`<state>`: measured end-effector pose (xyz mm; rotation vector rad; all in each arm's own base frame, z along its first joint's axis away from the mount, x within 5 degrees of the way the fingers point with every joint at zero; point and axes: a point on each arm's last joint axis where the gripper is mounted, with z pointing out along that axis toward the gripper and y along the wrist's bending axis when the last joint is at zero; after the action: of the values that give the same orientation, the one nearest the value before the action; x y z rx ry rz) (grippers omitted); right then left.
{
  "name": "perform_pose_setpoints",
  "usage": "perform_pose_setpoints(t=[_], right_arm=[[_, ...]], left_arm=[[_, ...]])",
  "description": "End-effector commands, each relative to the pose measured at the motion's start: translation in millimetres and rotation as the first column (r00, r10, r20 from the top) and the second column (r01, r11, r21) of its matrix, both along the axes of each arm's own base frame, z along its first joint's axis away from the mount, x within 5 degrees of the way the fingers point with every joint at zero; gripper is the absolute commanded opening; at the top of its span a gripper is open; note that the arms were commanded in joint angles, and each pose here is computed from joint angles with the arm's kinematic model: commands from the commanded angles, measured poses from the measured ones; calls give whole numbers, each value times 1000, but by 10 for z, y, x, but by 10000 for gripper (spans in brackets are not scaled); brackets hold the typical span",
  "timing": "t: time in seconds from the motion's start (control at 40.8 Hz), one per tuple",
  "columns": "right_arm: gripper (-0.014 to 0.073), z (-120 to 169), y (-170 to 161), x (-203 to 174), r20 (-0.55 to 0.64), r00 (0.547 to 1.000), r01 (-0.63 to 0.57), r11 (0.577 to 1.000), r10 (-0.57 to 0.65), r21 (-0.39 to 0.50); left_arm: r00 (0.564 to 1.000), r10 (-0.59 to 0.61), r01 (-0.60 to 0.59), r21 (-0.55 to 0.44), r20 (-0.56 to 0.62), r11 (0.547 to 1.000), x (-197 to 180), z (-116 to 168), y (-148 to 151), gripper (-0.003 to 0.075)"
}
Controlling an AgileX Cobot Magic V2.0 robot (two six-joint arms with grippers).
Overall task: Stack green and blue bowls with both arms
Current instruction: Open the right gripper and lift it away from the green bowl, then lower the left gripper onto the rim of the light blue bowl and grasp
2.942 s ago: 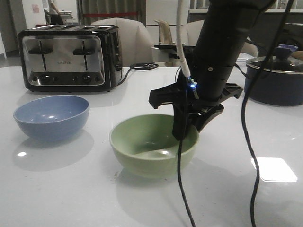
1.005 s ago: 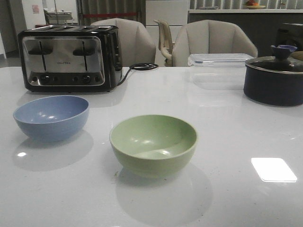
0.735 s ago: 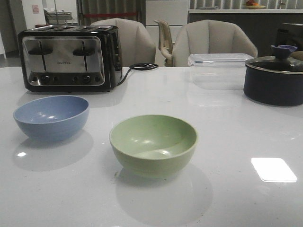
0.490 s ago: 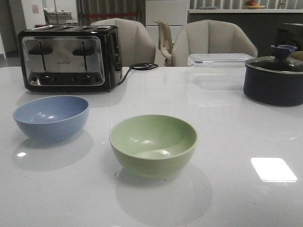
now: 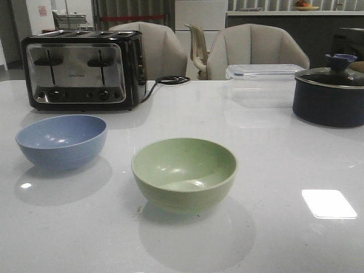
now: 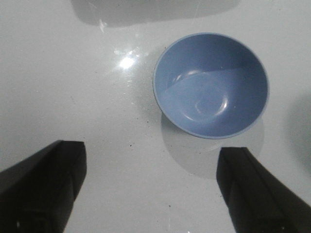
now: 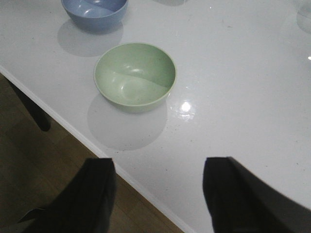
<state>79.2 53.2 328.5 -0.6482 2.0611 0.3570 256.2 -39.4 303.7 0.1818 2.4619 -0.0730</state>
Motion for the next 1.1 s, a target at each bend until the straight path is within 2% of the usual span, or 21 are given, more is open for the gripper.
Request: perform_pose_setpoints(t=[0.0, 0.319, 0.711, 0.785, 1.079], right_arm=[[495, 142, 8, 28, 88, 996, 3, 999, -7, 43], [495, 142, 8, 28, 88, 996, 3, 999, -7, 43], [495, 142, 8, 28, 88, 996, 3, 999, -7, 43], [495, 142, 8, 28, 88, 996, 3, 999, -7, 43], [495, 142, 8, 28, 88, 996, 3, 999, -7, 43]], left_arm=[[999, -8, 8, -6, 48, 1000, 314, 55, -71, 603], [996, -9, 11, 20, -86, 1000, 993, -445, -177, 602], [999, -2, 1, -9, -52, 1000, 1314, -870, -253, 592], [998, 0, -1, -13, -56, 1000, 1327, -906, -257, 536], [998, 2, -3, -15, -65, 1000, 1329, -929, -259, 202]])
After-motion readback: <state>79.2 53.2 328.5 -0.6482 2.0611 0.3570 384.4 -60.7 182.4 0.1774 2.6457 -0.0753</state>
